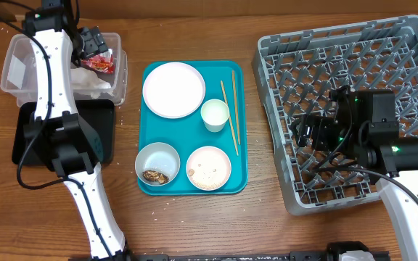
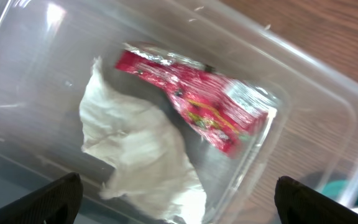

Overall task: Sort waste into correct bins and load items into the dishwasher
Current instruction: 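Tip the plate over the clear bin to drop the red wrapper, then set the plate back on the tray and grasp the paper cup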

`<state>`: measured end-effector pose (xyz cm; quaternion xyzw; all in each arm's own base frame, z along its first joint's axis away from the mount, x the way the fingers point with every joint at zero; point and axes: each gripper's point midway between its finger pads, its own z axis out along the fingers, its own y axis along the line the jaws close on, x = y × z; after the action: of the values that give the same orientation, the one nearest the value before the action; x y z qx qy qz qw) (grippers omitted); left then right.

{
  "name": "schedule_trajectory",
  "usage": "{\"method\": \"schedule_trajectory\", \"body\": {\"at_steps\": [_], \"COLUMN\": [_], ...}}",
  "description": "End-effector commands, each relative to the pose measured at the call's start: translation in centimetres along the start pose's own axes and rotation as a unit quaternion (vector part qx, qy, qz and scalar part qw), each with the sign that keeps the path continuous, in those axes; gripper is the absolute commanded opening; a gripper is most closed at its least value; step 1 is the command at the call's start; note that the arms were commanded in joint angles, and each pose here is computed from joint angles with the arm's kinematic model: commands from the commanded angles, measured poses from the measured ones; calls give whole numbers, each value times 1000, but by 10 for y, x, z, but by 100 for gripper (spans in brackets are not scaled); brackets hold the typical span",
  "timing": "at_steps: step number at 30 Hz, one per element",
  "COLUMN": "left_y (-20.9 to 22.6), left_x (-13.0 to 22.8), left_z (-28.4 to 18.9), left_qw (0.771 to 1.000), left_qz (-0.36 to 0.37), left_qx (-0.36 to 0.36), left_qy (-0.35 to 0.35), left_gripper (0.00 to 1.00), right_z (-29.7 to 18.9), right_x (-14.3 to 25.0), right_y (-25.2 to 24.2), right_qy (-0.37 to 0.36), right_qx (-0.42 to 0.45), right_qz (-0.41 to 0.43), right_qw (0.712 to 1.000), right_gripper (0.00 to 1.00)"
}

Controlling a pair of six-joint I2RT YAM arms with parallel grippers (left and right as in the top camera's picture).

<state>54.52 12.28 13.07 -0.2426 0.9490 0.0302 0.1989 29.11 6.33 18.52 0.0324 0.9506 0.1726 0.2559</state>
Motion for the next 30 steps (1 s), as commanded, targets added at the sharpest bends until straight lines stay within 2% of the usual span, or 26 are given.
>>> {"method": "schedule_trajectory", "body": {"at_steps": [1, 2, 7, 11, 12, 14, 20, 23, 30], "left_y": [-20, -26, -45, -47, -53, -74, -133, -164, -211], "left_x": [-22, -22, 7, 50, 53, 69, 120, 154, 211], "left_z": [-60, -90, -169, -210, -215, -227, -216, -194, -123], "left_qw": [997, 994, 981, 978, 974, 959, 927, 899, 874], "left_qz": [20, 26, 79, 103, 120, 156, 260, 331, 399], "left_qx": [65, 92, 169, 183, 193, 235, 265, 270, 217], "left_qy": [-47, -56, -45, -3, -5, 4, 60, 100, 176], "left_gripper": [100, 100, 100, 100, 95, 95, 93, 91, 79], "right_z": [-5, -5, -5, -5, -5, -5, -5, -5, -5], "right_x": [-8, -8, -10, -9, -9, -8, -8, -6, -3], "right_y": [3, 3, 3, 3, 4, 6, 8, 7, 7], "right_qy": [-13, -15, -18, -16, -16, -14, -13, -10, -3], "right_qx": [0, 0, -1, -1, -2, -9, -13, -13, -11], "right_qz": [-8, -8, -9, -8, -8, -8, -8, -7, -5], "right_qw": [1000, 1000, 1000, 1000, 1000, 1000, 1000, 1000, 1000], "right_gripper": [100, 100, 100, 100, 100, 100, 100, 100, 100]}}
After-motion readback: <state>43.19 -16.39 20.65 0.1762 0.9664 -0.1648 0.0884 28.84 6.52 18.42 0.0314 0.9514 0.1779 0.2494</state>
